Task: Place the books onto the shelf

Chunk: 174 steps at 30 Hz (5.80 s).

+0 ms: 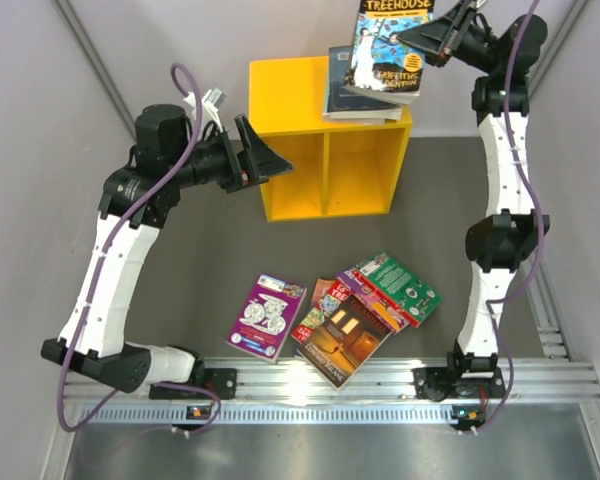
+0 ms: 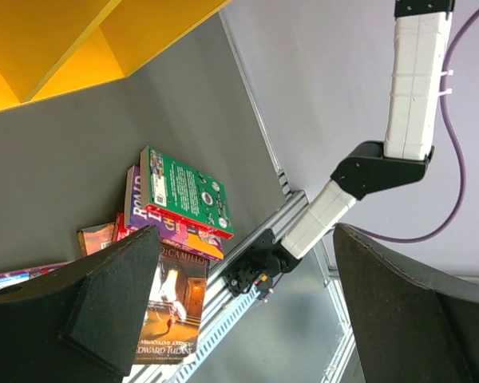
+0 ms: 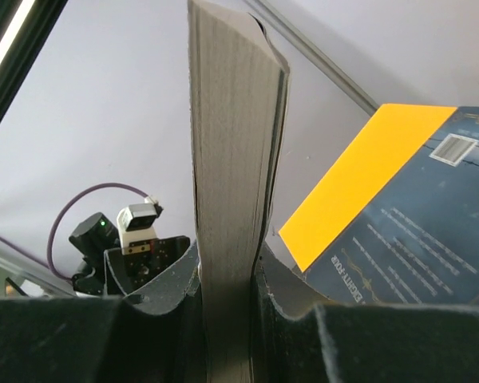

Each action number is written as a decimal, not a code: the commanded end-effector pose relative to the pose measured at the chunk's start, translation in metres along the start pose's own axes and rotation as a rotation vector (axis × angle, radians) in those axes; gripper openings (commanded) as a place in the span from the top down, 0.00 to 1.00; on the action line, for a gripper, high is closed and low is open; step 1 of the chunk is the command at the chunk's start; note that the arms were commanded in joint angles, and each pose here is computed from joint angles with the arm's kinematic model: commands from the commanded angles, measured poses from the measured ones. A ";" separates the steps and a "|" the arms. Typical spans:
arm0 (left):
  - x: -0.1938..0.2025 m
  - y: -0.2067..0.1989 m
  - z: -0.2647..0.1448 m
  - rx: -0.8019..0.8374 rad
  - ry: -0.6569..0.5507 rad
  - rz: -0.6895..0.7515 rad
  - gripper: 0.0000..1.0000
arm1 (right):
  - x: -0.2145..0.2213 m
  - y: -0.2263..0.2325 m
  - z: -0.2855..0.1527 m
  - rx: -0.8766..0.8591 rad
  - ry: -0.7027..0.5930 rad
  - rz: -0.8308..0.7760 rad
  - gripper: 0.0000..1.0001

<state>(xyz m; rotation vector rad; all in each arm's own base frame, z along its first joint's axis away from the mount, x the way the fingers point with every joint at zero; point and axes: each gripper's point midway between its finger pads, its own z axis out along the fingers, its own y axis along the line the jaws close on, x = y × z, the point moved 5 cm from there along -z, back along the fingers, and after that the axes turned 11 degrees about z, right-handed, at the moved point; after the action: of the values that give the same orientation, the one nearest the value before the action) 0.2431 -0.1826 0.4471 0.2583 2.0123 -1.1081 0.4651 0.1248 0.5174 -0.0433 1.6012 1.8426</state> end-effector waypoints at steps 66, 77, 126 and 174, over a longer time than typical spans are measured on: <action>-0.138 0.092 0.110 -0.402 -0.428 0.054 1.00 | 0.050 -0.034 -0.053 0.787 -0.453 -0.309 1.00; -0.170 0.116 0.166 -0.406 -0.585 0.079 1.00 | 0.060 -0.062 -0.067 1.085 -0.441 -0.334 1.00; -0.135 0.012 0.101 -0.759 -0.667 0.571 1.00 | 0.070 -0.038 -0.091 1.202 -0.471 -0.446 0.26; 0.036 0.047 -0.115 -0.865 -0.484 -0.040 0.43 | 0.455 -0.175 -0.161 1.441 0.778 -0.484 0.22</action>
<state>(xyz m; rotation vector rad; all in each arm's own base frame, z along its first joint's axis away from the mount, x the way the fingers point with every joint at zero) 0.1848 -0.0749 0.4283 -0.4285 1.8420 -0.1980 0.1323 0.1874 0.1304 -0.4790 2.8348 0.0092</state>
